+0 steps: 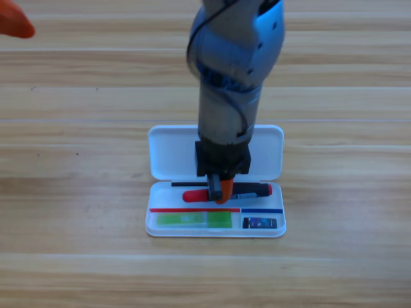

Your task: Clean up eraser and pencils

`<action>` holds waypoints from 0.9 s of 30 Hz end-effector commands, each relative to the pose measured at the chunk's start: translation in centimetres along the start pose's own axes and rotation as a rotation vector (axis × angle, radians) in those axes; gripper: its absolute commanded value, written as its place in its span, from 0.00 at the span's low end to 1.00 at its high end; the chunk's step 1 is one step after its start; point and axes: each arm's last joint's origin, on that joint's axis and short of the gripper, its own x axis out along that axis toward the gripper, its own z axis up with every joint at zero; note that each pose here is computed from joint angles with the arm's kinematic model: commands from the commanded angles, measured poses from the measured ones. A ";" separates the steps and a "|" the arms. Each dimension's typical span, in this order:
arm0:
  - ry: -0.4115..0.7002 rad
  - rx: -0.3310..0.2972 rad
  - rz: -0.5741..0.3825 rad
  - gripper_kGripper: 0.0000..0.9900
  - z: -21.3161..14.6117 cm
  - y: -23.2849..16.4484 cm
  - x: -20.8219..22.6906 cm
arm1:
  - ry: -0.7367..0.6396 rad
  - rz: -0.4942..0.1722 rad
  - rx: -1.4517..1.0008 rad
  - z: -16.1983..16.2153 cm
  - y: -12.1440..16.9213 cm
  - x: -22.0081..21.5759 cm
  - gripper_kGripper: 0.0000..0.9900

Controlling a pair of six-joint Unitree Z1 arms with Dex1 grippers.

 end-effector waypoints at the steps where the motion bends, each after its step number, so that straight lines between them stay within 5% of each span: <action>1: 0.003 -0.013 0.019 1.00 -0.9 0.1 -0.6 | 0.083 0.030 -0.010 0.9 0.1 4.3 0.00; 23: 0.027 -0.016 -0.028 1.00 -1.6 -0.6 0.7 | 0.073 -0.009 0.005 0.5 -0.4 2.8 0.00; 24: 0.027 -0.016 -0.028 1.00 -1.6 -0.6 0.8 | 0.072 -0.010 0.008 0.4 -0.4 2.6 0.03; 27: 0.027 -0.016 -0.031 1.00 -1.7 -0.7 1.0 | 0.066 -0.016 0.013 0.1 -0.1 1.5 0.65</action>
